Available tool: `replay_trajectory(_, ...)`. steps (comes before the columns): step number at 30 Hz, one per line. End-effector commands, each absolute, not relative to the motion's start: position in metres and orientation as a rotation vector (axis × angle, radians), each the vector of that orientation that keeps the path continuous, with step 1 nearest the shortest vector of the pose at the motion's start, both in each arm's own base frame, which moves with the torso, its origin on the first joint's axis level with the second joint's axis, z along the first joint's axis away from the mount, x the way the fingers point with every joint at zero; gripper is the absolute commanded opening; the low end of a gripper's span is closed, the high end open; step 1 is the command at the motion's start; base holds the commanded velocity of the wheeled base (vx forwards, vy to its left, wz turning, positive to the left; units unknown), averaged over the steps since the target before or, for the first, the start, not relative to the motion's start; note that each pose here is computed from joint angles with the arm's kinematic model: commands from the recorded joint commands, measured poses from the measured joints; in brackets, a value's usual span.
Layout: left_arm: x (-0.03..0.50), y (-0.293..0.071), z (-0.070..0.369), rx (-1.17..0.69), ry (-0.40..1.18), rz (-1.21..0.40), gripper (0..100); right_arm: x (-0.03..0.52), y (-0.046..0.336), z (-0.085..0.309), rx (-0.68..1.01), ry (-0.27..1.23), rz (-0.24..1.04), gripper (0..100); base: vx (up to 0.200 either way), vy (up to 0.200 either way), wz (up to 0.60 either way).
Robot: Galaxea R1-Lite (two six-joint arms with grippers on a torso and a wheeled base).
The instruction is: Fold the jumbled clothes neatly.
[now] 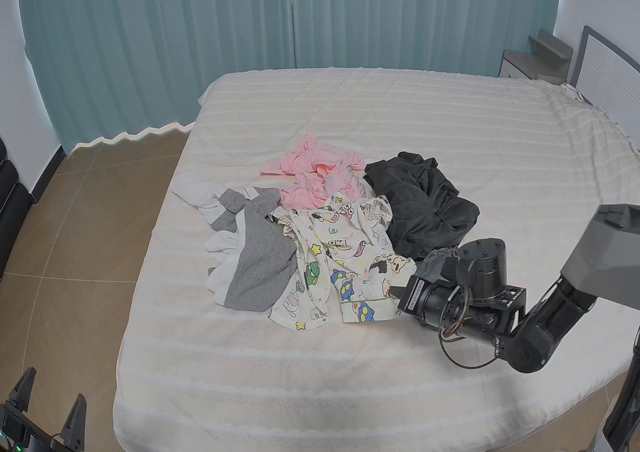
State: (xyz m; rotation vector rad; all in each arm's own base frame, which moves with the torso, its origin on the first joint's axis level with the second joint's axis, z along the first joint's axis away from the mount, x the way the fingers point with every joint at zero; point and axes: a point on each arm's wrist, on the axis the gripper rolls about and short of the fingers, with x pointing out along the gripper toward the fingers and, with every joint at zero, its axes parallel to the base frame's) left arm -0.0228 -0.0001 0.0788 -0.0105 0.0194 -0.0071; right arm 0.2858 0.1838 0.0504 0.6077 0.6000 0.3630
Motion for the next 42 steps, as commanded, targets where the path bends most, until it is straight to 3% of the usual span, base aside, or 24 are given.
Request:
replay_trajectory(1, -0.023, 0.000, 0.075, -0.003, 0.017, -0.008, 100, 0.252, 0.171, 0.115, 0.657, 0.468, 0.474, 0, 0.000, 0.000, 0.00)
replay_trajectory(10, -0.023, 0.000, 0.075, 0.005, 0.015, -0.012, 100, 0.211, 0.172, 0.166, 0.664, 0.391, 0.613, 0, 0.000, 0.000, 0.00)
replay_trajectory(15, -0.023, 0.000, 0.075, 0.009, 0.015, -0.011, 100, 0.211, 0.172, 0.144, 0.576, 0.511, 0.575, 0, 0.000, 0.000, 0.00)
replay_trajectory(18, -0.023, 0.000, 0.075, 0.008, 0.017, -0.011, 100, 0.233, 0.180, 0.096, 0.503, 0.653, 0.484, 0, 0.000, 0.000, 0.00)
replay_trajectory(21, -0.023, 0.000, 0.075, 0.006, 0.018, -0.011, 100, 0.254, 0.186, 0.070, 0.461, 0.698, 0.443, 0, 0.000, 0.000, 0.00)
replay_trajectory(22, -0.023, 0.000, 0.075, 0.006, 0.018, -0.011, 100, 0.261, 0.189, 0.061, 0.455, 0.715, 0.428, 100, 0.000, 0.000, 0.00)
replay_trajectory(30, -0.023, 0.000, 0.075, 0.006, 0.018, -0.011, 100, 0.298, 0.202, 0.005, 0.418, 0.804, 0.349, 100, 0.000, 0.000, 0.00)
replay_trajectory(42, -0.023, 0.000, 0.075, 0.008, 0.018, -0.011, 100, 0.324, 0.190, -0.024, 0.422, 0.842, 0.233, 100, 0.000, 0.000, 0.00)
